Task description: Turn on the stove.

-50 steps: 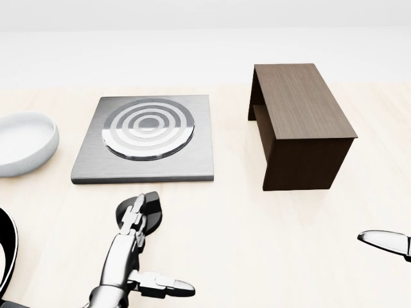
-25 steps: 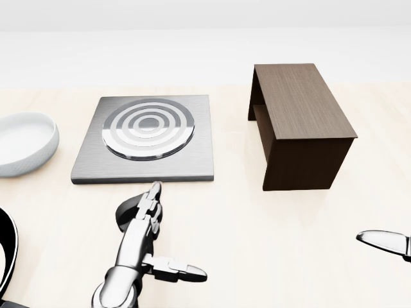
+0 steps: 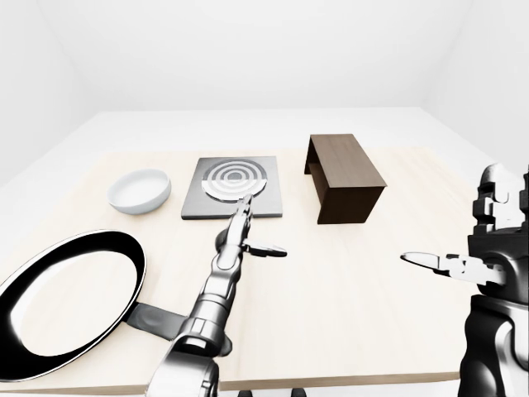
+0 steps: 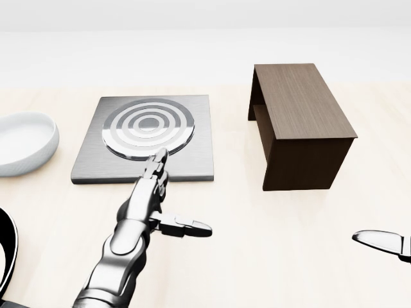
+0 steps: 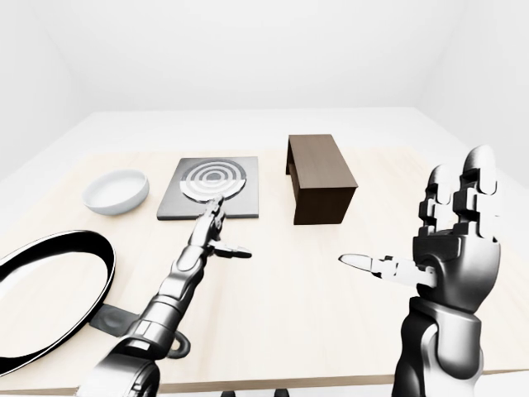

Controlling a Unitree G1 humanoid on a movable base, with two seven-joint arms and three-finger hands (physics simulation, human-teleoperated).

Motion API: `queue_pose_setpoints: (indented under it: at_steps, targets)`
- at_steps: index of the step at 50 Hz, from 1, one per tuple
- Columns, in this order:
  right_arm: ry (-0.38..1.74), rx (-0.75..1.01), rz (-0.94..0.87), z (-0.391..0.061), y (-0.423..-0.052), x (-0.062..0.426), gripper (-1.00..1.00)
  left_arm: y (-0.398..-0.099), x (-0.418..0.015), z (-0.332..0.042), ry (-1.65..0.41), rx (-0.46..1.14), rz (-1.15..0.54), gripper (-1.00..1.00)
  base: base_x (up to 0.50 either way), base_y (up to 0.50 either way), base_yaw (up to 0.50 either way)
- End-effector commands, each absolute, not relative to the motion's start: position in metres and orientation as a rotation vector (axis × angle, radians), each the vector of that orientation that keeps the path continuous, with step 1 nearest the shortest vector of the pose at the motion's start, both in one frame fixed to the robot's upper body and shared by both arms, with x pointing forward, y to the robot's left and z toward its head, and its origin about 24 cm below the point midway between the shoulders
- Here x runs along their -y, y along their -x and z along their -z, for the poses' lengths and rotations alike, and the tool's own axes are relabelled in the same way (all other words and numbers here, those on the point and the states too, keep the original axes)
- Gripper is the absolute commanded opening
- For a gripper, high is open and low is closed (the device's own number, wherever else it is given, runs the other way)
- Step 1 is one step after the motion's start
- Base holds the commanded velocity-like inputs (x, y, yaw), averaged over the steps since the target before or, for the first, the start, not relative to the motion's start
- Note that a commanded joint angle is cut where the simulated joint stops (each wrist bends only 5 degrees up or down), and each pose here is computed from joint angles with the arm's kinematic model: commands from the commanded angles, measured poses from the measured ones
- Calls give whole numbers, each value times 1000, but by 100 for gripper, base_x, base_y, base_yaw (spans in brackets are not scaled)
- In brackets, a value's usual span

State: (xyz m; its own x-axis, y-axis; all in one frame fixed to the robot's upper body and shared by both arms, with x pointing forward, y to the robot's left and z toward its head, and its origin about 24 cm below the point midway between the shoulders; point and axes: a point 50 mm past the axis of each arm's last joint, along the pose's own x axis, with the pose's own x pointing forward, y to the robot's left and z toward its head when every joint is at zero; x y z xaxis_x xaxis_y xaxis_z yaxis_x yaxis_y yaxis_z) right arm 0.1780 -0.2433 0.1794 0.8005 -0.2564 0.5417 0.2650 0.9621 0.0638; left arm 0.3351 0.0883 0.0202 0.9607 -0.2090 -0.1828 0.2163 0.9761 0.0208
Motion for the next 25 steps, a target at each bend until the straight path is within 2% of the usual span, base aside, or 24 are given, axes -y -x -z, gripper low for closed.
queue_pose_setpoints:
  at_steps: [1,6,15,19,25]
  targets:
    - [17,572,277,-178,-179,243,100,-353,-89,-54,-48,-69,188,100,0,0,0]
    - [17,569,275,-178,-179,242,100,-337,-98,-92,-29,49,165,100,0,0,0]
    - [17,562,272,-176,-180,241,100,-289,-114,-171,11,456,138,100,0,0,0]
    - [19,574,272,-179,-179,241,100,-272,-117,-193,26,570,143,100,0,0,0]
    - [18,563,271,-177,-180,241,100,-263,-118,-204,32,628,144,100,0,0,0]
